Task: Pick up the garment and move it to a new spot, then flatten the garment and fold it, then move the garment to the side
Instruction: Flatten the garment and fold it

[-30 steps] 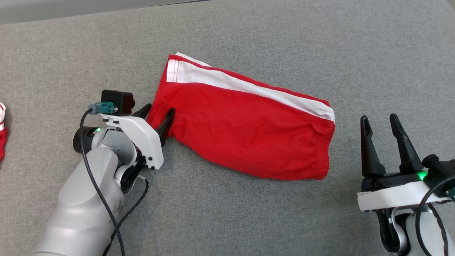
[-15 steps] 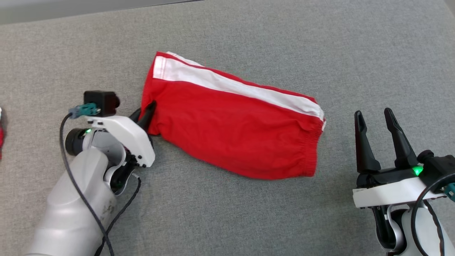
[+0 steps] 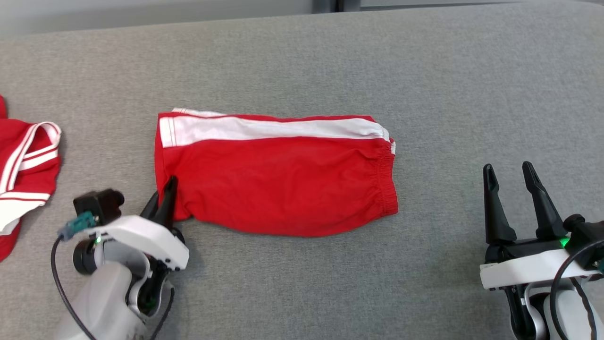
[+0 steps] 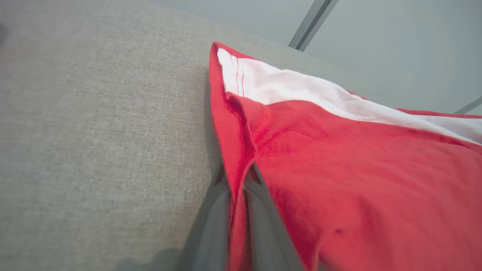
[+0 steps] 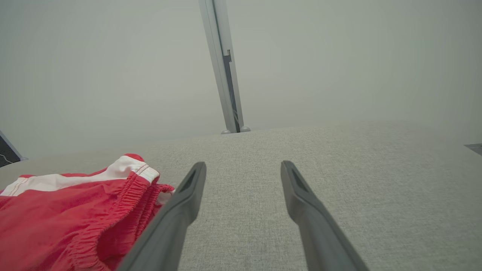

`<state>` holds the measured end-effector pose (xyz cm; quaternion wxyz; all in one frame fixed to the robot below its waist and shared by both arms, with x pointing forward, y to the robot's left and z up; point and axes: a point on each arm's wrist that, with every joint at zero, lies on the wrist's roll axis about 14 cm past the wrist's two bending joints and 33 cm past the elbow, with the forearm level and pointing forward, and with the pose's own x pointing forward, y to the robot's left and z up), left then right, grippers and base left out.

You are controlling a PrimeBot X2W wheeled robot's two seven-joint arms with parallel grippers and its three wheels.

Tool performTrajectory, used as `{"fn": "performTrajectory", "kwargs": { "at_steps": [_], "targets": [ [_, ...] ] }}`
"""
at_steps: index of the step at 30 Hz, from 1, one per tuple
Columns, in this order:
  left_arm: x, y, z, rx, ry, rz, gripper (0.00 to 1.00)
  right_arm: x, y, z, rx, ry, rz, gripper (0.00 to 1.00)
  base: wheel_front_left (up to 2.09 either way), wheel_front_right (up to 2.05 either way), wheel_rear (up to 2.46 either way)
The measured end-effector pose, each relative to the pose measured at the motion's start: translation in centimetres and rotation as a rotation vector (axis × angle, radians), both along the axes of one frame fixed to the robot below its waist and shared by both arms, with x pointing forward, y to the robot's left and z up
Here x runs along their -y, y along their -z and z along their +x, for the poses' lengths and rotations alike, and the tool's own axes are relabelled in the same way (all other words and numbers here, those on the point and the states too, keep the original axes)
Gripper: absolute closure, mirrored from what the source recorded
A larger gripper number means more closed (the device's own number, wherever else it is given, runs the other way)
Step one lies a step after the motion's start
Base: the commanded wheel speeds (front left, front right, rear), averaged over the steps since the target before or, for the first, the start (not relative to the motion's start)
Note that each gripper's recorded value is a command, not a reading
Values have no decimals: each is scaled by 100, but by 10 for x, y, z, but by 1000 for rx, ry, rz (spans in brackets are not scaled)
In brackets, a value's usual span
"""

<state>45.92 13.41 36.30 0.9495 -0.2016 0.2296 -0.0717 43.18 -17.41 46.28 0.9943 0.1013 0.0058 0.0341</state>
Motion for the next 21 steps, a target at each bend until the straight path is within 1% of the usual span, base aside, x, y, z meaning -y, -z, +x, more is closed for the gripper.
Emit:
{"fn": "performTrajectory", "kwargs": {
  "at_steps": [4,7,11,18,19,20,21],
  "targets": [
    [-12,-3,-23,9,-66,-13,100,-7,-3,1,7,-21,3,0,0,0,0],
    [-13,-10,-33,31,-86,-28,100,-12,-6,1,11,-35,6,0,0,0,0],
    [-15,-20,-35,60,-93,-19,100,-16,-8,2,16,-45,12,0,0,0,0],
    [-15,-23,-34,56,-83,2,100,-16,-7,0,8,-47,15,0,0,0,0],
    [-14,-22,-34,55,-80,6,69,-16,-6,0,8,-45,15,0,0,0,0],
    [-14,-22,-34,50,-74,18,0,-15,-7,-1,8,-43,15,0,0,0,0],
    [-14,-23,-34,58,-72,20,0,-14,-7,-1,8,-41,15,0,0,0,0]
  ]
}}
